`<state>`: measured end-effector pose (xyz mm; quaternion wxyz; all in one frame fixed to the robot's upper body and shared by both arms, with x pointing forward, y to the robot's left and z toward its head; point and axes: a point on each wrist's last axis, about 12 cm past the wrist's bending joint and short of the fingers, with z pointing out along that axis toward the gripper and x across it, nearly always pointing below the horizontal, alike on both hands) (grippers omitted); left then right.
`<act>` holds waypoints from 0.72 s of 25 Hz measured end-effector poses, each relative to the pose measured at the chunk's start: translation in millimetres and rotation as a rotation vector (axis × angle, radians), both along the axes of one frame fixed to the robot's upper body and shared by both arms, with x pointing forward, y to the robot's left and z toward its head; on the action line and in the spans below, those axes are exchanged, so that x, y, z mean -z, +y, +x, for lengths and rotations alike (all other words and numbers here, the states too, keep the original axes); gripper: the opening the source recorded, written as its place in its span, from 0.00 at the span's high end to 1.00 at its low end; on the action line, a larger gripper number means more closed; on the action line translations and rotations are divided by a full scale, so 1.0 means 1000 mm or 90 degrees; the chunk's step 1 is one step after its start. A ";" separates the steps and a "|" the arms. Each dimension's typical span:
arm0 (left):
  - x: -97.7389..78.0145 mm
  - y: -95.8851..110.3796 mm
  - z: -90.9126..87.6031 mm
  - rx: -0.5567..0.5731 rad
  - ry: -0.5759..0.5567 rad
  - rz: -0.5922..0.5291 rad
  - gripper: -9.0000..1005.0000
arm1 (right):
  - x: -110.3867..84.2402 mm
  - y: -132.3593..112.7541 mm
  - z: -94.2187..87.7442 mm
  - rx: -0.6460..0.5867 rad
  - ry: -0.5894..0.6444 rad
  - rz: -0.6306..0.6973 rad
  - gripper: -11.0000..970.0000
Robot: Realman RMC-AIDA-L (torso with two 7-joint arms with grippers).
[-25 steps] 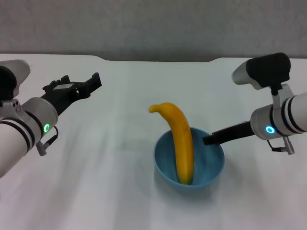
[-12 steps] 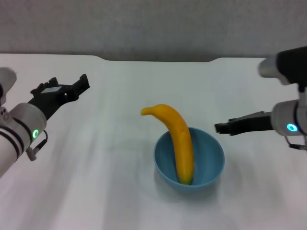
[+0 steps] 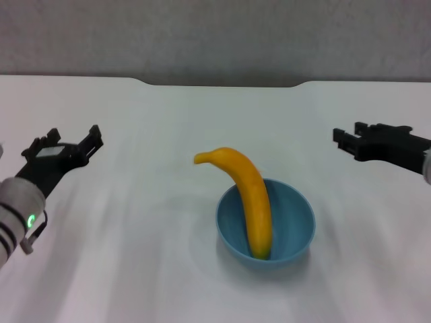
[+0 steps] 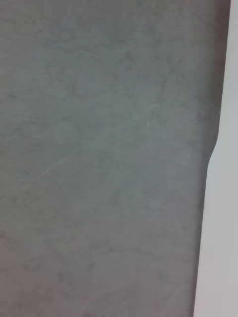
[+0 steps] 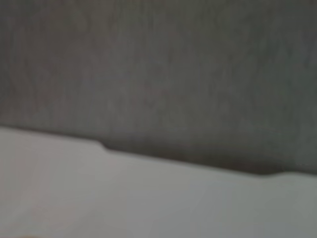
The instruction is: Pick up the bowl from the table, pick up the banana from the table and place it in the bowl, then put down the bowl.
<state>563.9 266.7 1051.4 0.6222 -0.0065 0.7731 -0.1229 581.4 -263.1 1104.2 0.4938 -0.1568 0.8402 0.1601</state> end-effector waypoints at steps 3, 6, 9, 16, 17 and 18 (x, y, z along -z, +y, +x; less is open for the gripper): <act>0.008 0.005 -0.006 0.001 -0.012 0.006 0.14 | 0.015 -0.010 -0.009 0.002 -0.039 0.017 0.51; 0.015 0.008 -0.013 0.000 -0.020 0.001 0.15 | 0.033 -0.017 -0.016 0.011 -0.062 0.031 0.51; 0.018 0.011 -0.016 -0.005 -0.019 -0.011 0.17 | 0.049 -0.021 -0.024 0.017 -0.077 0.044 0.51; 0.028 0.010 -0.022 0.011 -0.016 -0.006 0.19 | 0.069 -0.031 -0.044 0.016 -0.169 0.103 0.51; 0.029 0.009 -0.023 0.015 -0.019 -0.005 0.19 | 0.071 -0.036 -0.048 0.035 -0.181 0.123 0.51; 0.029 0.007 -0.024 0.021 -0.024 -0.005 0.19 | 0.072 -0.040 -0.050 0.050 -0.186 0.134 0.51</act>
